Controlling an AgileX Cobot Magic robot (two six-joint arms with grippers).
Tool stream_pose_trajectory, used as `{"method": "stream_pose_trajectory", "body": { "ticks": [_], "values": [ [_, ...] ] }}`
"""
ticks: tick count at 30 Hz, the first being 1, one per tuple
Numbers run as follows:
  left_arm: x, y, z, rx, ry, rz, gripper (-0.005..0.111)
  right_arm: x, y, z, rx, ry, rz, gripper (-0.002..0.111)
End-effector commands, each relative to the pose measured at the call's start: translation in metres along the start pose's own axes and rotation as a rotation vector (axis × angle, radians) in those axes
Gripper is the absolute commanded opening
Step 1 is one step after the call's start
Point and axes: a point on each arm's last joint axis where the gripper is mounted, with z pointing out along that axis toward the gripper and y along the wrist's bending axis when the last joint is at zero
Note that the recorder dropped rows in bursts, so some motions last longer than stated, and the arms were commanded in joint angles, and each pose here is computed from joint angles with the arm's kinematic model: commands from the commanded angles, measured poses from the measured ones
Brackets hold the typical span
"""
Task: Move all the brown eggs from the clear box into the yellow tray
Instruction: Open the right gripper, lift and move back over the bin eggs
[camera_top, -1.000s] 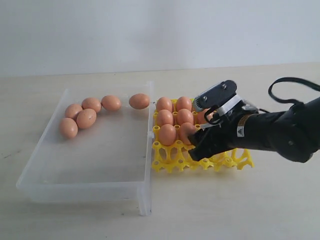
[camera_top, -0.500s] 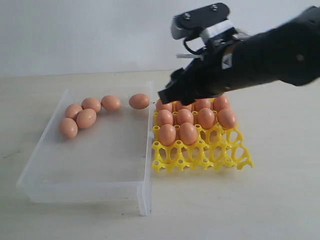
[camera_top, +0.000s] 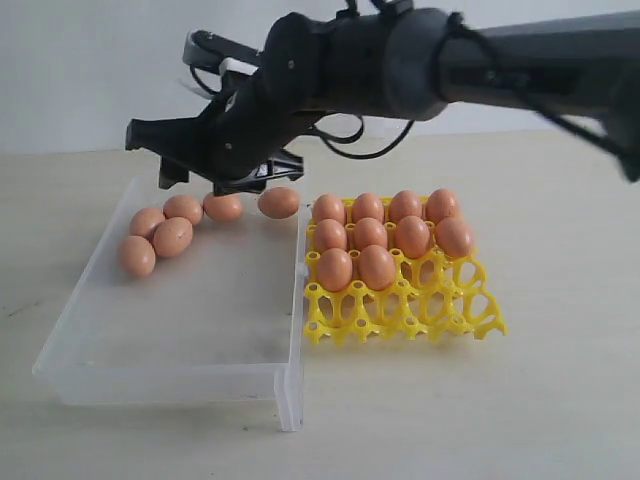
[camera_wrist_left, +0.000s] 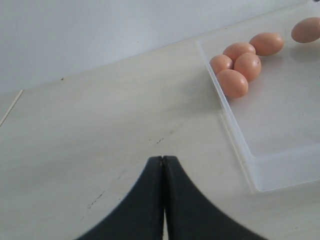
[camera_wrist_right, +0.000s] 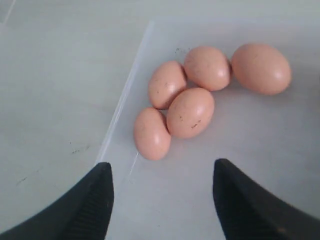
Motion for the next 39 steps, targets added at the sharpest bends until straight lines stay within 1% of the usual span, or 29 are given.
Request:
{"method": "stream_pose_trajectory", "body": {
  "ticks": [1,2,5,8,11,13,15,21,39],
  "values": [
    [-0.002,0.0,-0.001,-0.002,-0.018,-0.005,0.0,-0.004,0.004,0.044,-0.024,0.088,0.124,0.057],
    [-0.002,0.0,-0.001,-0.002,-0.018,-0.005,0.0,-0.006,0.004,0.058,-0.031,0.092,0.172,0.057],
    [-0.002,0.0,-0.001,-0.002,-0.018,-0.005,0.0,-0.012,0.001,0.076,-0.028,0.088,0.228,0.057],
    [-0.002,0.0,-0.001,-0.002,-0.018,-0.005,0.0,-0.012,-0.011,0.091,0.04,0.107,0.204,0.057],
    [-0.002,0.0,-0.001,-0.002,-0.018,-0.005,0.0,-0.015,-0.015,0.094,0.058,0.087,0.189,0.057],
    [-0.002,0.0,-0.001,-0.002,-0.018,-0.005,0.0,-0.016,-0.023,0.097,0.088,0.077,0.207,0.057],
    [-0.002,0.0,-0.001,-0.002,-0.018,-0.005,0.0,-0.015,-0.027,0.101,0.088,0.076,0.216,0.057],
    [-0.002,0.0,-0.001,-0.002,-0.018,-0.005,0.0,-0.016,-0.024,0.103,0.043,0.059,0.253,0.057],
    [-0.002,0.0,-0.001,-0.002,-0.018,-0.005,0.0,-0.009,-0.034,0.126,0.021,0.035,0.25,0.057]
  ]
}}
